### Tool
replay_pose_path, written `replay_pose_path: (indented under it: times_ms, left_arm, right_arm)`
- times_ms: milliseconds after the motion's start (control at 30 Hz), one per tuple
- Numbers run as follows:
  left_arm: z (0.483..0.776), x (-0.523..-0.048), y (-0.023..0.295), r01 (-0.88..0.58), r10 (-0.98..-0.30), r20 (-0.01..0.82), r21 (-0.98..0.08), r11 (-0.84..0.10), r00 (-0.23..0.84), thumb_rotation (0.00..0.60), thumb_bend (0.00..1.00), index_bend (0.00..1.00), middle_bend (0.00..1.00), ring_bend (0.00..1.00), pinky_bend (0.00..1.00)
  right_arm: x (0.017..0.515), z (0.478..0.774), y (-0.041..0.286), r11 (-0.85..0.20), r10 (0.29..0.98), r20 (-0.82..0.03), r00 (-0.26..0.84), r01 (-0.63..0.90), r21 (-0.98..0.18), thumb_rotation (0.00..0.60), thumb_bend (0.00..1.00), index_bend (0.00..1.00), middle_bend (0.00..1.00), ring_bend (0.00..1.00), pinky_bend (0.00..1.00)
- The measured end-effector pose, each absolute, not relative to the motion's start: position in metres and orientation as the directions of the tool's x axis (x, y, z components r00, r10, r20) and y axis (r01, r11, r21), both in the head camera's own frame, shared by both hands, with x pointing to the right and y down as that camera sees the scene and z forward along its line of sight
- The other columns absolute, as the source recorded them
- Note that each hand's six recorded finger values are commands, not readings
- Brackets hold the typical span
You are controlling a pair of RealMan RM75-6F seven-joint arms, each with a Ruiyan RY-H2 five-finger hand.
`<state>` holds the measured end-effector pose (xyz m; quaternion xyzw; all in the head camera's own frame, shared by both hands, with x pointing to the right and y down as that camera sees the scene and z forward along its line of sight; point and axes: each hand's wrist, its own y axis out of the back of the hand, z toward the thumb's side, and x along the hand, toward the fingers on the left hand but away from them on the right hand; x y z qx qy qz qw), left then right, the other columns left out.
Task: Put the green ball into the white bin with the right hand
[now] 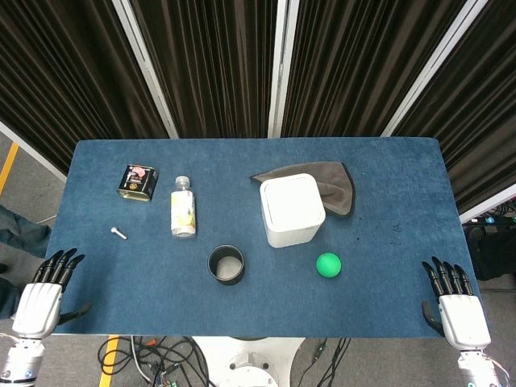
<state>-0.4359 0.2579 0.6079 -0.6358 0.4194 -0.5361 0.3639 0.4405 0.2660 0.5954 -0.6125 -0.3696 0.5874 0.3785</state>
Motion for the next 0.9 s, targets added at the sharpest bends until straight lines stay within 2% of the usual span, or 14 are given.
replay_pose_path:
  times_ms: [433,600,700,900]
  left_arm:
    - [0.611,-0.435,0.256,-0.135,-0.921,0.381,-0.911,-0.389,0.087,0.600,0.06,0.13,0.06,0.03,0.15]
    - [0.612,-0.433,0.256,-0.129,-0.917,0.388,-0.909,-0.397,0.095,0.600,0.06,0.13,0.06,0.03,0.15]
    - [0.614,-0.431,0.257,-0.134,-0.916,0.390,-0.906,-0.401,0.097,0.600,0.06,0.13,0.06,0.03,0.15]
    - [0.616,-0.431,0.258,-0.139,-0.916,0.391,-0.905,-0.401,0.096,0.600,0.06,0.14,0.06,0.03,0.15]
  right_arm:
    - [0.427,0.588,0.248,-0.415,0.907,-0.412,0.084,0.026,-0.909,0.572,0.38,0.00,0.00,0.00,0.00]
    - [0.404,0.582,0.220,-0.380,0.914,-0.374,0.157,0.012,-0.925,0.572,0.38,0.00,0.00,0.00,0.00]
    - [0.379,0.578,0.197,-0.363,0.909,-0.351,0.224,0.016,-0.932,0.572,0.38,0.00,0.04,0.00,0.00]
    - [0.320,0.579,0.151,-0.385,0.863,-0.358,0.356,0.007,-0.923,0.581,0.38,0.00,0.09,0.00,0.00]
